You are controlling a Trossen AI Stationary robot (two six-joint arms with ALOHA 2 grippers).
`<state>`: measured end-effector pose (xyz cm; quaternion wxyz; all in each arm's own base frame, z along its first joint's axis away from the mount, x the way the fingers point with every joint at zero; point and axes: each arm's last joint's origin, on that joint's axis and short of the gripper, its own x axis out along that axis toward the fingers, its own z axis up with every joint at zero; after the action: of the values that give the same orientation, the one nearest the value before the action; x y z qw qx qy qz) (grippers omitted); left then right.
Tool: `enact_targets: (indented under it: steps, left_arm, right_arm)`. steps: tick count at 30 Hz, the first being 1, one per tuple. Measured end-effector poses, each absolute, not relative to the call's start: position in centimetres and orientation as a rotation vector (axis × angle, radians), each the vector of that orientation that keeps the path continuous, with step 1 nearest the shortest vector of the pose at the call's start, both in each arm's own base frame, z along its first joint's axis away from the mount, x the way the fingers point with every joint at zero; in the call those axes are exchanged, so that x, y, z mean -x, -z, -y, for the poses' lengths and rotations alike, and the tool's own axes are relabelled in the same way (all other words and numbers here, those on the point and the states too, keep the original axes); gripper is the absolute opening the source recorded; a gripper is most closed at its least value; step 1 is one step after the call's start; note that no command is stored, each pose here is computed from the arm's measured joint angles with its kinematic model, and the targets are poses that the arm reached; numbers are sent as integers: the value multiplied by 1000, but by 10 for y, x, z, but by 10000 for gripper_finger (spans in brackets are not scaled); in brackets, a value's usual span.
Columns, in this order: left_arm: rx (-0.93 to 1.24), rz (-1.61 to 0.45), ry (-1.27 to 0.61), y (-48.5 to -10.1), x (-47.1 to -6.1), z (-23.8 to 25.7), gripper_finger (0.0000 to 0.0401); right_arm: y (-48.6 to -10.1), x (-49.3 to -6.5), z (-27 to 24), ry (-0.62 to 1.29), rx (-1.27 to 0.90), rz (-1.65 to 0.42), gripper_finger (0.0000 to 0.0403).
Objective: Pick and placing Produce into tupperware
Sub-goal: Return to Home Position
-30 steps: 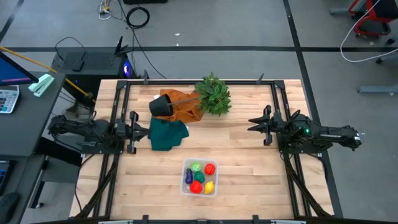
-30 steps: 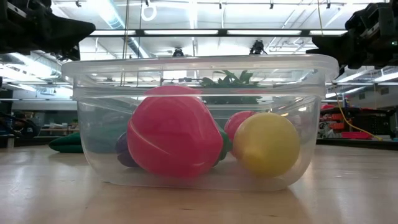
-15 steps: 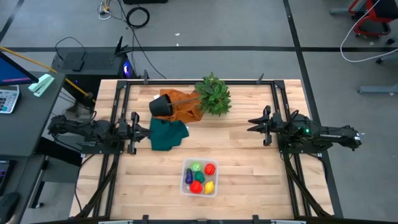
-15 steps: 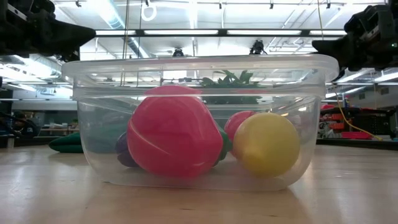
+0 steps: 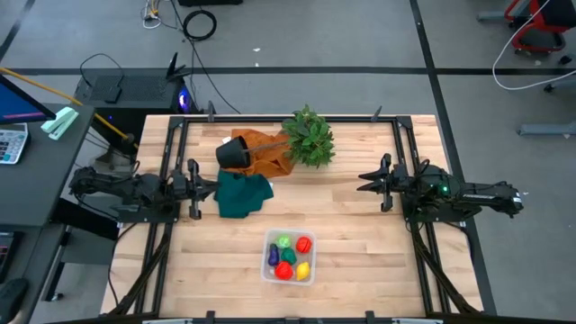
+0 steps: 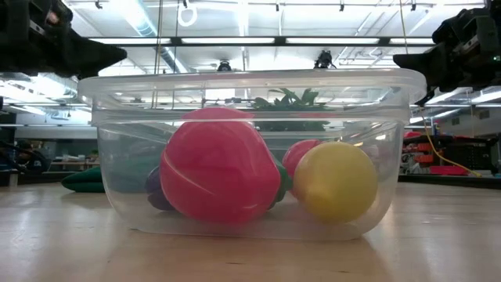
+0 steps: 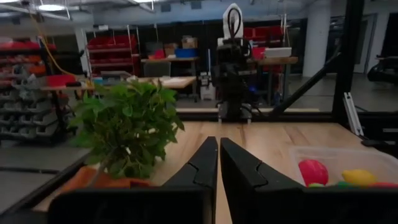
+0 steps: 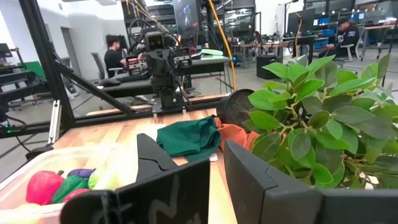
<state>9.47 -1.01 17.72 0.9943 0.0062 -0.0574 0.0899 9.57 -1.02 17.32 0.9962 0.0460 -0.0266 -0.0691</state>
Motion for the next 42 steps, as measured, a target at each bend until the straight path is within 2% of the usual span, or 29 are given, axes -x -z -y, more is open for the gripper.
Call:
enact_targets:
  steps: [9,21,32,42]
  left_arm:
    - [-11,80,-177,-174,-95,10,43]
    - [-5,95,-179,-175,-95,10,28]
    - [-4,97,-179,-175,-95,10,40]
    - [-4,98,-179,-175,-95,10,25]
  right_arm:
    - [-173,-96,10,139,-93,52,0]
    - [-173,-96,10,139,-93,51,0]
    - [-174,-96,10,140,-93,52,0]
    - [-174,-96,10,139,-93,52,0]
